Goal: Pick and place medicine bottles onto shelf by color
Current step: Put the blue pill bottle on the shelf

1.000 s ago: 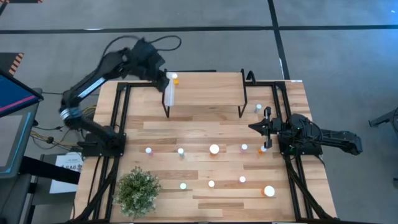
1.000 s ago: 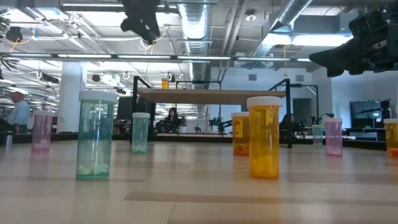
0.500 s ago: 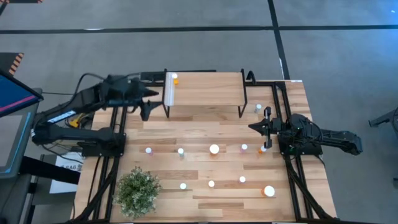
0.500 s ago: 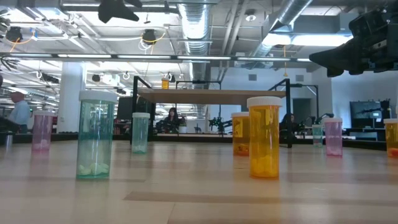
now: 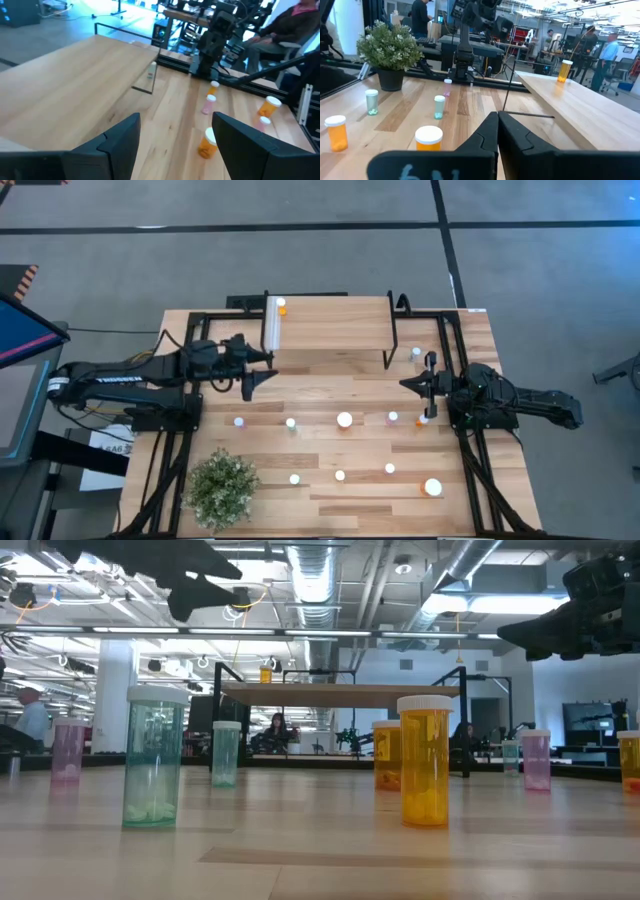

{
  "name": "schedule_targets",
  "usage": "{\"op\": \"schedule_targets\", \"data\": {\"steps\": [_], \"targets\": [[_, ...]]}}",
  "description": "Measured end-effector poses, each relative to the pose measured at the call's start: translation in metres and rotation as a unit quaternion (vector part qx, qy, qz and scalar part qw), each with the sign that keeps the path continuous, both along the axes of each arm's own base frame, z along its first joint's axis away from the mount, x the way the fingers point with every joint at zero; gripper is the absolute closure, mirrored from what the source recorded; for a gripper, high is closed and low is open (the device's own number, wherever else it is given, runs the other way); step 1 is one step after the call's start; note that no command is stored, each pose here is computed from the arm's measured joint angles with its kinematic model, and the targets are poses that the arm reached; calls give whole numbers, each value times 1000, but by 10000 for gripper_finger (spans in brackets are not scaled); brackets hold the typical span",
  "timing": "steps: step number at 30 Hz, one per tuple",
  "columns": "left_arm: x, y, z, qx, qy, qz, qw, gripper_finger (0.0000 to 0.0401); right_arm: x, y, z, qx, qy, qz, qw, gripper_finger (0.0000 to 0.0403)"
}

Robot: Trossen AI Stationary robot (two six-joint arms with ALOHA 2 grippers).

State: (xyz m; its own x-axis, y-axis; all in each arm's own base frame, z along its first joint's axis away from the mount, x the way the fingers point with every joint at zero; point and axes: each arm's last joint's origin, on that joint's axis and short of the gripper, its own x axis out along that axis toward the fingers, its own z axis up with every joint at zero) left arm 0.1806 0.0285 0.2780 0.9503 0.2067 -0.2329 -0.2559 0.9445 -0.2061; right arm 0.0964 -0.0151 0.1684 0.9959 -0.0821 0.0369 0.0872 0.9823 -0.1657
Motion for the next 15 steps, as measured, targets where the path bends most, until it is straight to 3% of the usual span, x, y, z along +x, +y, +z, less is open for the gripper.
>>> {"op": "schedule_targets", "data": {"steps": [15], "targets": [[2,-14,-10,15,1,-41,999,168,0,0,0,-2,-1,0,1000,376]]}}
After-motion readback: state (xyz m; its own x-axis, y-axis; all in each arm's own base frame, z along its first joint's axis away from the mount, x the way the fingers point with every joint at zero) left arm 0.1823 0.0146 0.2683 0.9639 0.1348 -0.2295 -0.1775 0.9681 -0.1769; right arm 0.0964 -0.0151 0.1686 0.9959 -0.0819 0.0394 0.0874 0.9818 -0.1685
